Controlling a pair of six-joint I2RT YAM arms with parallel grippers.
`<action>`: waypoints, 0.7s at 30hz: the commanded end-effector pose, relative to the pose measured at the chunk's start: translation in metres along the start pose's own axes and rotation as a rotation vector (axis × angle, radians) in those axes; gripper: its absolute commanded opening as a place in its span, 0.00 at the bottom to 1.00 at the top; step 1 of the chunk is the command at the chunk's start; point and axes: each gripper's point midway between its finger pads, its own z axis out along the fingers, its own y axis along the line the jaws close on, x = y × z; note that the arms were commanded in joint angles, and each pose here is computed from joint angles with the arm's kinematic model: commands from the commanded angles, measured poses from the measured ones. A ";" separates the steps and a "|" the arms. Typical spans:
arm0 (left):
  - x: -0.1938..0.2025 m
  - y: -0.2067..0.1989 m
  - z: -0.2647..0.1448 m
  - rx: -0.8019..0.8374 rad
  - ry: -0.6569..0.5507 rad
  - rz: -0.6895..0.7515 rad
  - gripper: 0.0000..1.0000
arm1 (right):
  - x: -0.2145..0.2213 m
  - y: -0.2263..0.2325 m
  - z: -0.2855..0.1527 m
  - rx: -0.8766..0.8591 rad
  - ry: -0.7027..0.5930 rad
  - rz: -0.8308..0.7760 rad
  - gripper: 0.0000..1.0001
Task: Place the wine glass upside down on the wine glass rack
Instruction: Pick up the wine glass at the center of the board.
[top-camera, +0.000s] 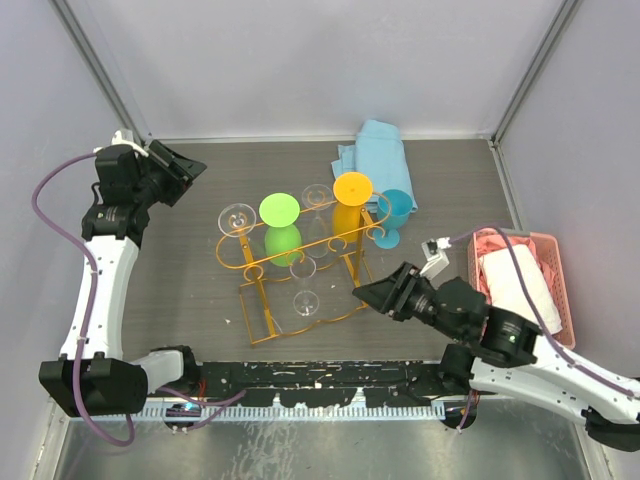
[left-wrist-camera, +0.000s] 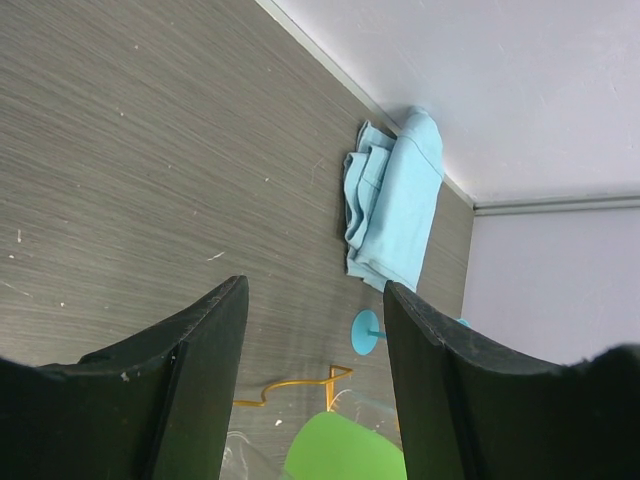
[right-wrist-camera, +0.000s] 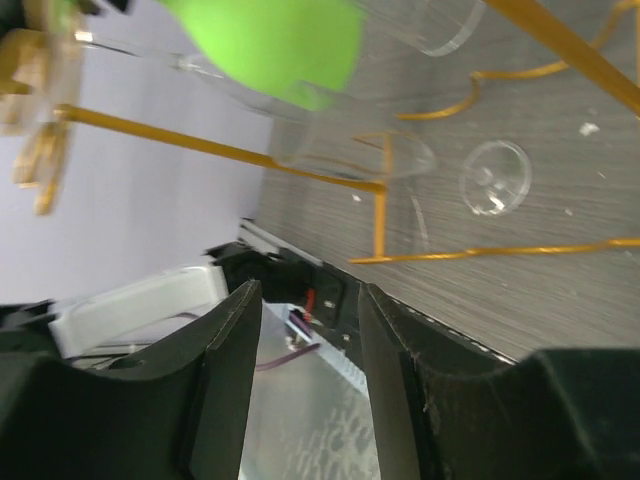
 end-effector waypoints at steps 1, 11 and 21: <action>-0.009 -0.013 -0.007 0.050 -0.050 0.036 0.58 | 0.003 -0.003 0.025 -0.008 -0.044 0.075 0.49; -0.009 -0.013 -0.007 0.045 -0.050 0.040 0.58 | -0.005 -0.002 0.045 -0.026 -0.121 0.116 0.45; -0.009 -0.010 -0.007 0.035 -0.057 0.047 0.58 | -0.004 -0.004 0.065 -0.019 -0.143 0.151 0.42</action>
